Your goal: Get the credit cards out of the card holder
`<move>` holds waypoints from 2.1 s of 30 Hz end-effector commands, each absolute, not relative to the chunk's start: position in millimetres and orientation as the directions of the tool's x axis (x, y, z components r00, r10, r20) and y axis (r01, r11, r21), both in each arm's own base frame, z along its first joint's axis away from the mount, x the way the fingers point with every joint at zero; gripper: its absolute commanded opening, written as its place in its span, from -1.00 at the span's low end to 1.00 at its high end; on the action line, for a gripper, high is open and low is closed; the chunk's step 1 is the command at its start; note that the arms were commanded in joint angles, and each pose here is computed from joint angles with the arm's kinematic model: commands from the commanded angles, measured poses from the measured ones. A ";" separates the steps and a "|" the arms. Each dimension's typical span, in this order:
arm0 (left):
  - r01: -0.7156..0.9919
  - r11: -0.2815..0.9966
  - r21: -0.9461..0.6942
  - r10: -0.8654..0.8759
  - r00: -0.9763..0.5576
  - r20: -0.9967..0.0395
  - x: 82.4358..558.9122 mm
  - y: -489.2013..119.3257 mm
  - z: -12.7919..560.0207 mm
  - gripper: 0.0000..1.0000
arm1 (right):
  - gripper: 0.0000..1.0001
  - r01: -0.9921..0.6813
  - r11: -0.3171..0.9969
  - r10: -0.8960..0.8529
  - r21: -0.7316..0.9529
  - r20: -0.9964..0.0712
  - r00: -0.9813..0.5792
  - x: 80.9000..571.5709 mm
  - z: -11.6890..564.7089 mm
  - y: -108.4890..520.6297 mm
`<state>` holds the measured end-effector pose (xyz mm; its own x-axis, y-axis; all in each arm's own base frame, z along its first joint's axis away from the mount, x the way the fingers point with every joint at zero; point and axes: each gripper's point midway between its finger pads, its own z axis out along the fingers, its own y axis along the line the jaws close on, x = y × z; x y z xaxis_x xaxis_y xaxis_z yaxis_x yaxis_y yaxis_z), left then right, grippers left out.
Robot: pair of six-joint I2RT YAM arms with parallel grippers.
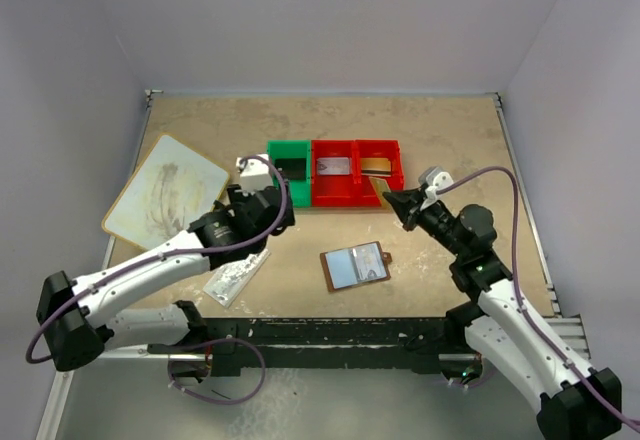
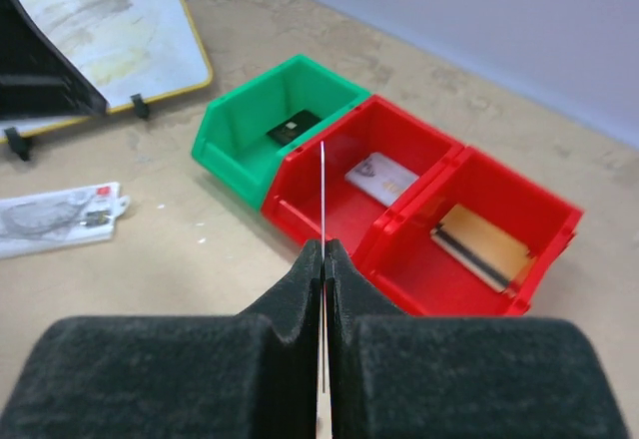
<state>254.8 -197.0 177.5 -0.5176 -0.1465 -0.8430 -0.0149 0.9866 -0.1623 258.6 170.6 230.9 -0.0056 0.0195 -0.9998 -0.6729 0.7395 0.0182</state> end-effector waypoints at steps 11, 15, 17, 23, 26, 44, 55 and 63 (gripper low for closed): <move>-0.331 0.943 0.037 -0.119 -0.440 -0.890 282.6 -57.2 208.9 0.53 | -1.00 -0.474 0.803 -0.275 -0.361 -0.930 0.242 318.1 275.7 145.9; -0.400 0.916 0.030 -0.140 -0.387 -0.912 280.0 -37.8 221.3 0.53 | -1.00 -0.378 0.827 -0.339 -0.415 -0.906 0.254 336.5 289.3 133.0; -0.440 0.898 0.029 -0.139 -0.345 -0.928 275.1 -26.3 229.6 0.54 | -1.00 -0.335 0.832 -0.361 -0.442 -0.890 0.278 342.4 298.3 128.2; -0.468 0.883 -0.036 -0.180 -0.269 -0.946 264.7 -15.2 240.9 0.54 | -1.00 -0.376 0.757 -0.433 -0.534 -0.841 0.324 368.7 302.1 134.4; -0.470 0.882 -0.023 -0.171 -0.275 -0.946 264.3 -14.1 239.5 0.54 | -1.00 -0.427 0.703 -0.496 -0.569 -0.822 0.278 389.9 284.9 139.9; -0.484 0.875 0.020 -0.144 -0.301 -0.943 263.1 -10.7 238.5 0.55 | -1.00 -0.688 0.291 -0.751 -0.665 -0.604 0.267 434.7 181.4 162.5; -0.449 0.893 0.034 -0.133 -0.337 -0.932 266.4 -18.2 231.9 0.55 | -1.00 -0.764 0.197 -0.777 -0.615 -0.573 0.260 442.5 142.3 159.1; -0.443 0.896 0.027 -0.133 -0.327 -0.936 265.1 -17.5 234.8 0.55 | -1.00 -0.789 0.138 -0.794 -0.598 -0.543 0.273 452.9 122.4 160.9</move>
<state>263.5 -18.8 223.0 -0.3631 -0.1226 -0.9236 -0.4418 0.8954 0.0548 440.9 155.8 110.9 0.2110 -0.7993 -0.5627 -0.8011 0.1884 -0.5681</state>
